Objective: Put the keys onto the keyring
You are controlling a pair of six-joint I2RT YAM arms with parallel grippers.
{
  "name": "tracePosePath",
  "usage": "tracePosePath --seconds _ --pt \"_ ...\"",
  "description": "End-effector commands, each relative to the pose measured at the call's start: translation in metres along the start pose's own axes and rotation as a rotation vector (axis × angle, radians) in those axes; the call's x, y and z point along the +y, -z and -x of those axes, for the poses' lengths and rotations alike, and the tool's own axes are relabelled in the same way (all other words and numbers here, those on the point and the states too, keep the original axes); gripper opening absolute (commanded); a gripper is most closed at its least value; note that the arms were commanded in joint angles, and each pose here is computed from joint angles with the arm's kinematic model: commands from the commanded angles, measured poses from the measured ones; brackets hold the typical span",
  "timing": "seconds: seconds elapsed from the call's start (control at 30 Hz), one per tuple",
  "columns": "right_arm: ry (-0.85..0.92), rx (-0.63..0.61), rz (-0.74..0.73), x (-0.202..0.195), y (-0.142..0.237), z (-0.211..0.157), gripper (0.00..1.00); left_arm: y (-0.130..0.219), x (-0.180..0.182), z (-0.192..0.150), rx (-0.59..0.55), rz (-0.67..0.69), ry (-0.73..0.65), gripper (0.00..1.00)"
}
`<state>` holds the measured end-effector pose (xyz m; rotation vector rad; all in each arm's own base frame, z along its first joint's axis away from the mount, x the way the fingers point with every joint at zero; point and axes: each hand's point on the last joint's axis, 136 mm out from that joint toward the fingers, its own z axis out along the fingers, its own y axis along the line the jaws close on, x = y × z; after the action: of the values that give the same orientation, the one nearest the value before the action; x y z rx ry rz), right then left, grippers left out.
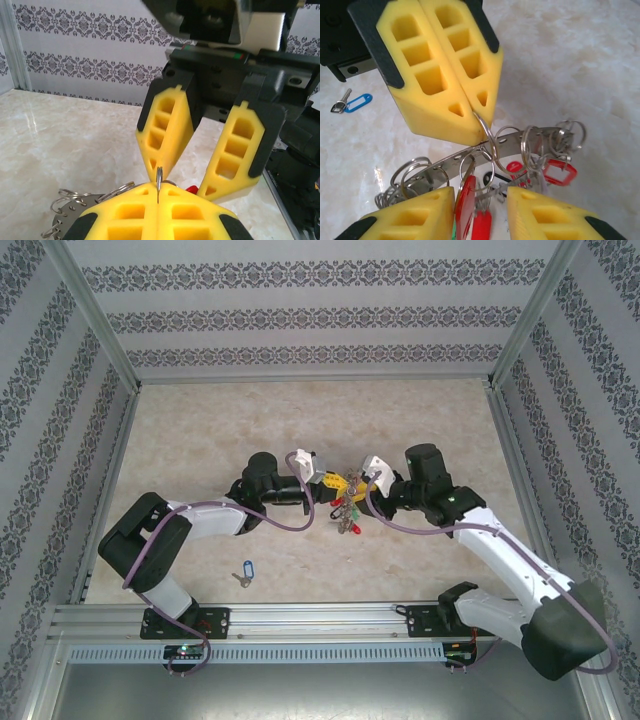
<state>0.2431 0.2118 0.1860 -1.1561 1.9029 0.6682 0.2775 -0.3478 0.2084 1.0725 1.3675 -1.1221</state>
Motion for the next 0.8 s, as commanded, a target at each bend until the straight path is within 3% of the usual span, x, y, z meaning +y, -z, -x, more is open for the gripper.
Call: tracePosePath --seconds 0.0,0.23,0.37,0.77 --pt "0.029 -0.013 -0.059 -0.007 0.009 0.005 0.34 0.003 -0.004 0.022 -0.064 -0.010 -0.075 0.00" --pt "0.115 -0.100 -0.026 0.003 0.017 0.036 0.28 0.004 -0.007 0.023 -0.044 -0.016 -0.094 0.00" --pt "0.146 -0.095 0.010 0.006 0.012 0.039 0.22 0.004 -0.008 0.026 -0.047 -0.023 -0.096 0.00" --pt "0.185 -0.062 0.074 0.011 0.003 0.037 0.21 0.005 -0.011 0.028 -0.047 -0.036 -0.103 0.00"
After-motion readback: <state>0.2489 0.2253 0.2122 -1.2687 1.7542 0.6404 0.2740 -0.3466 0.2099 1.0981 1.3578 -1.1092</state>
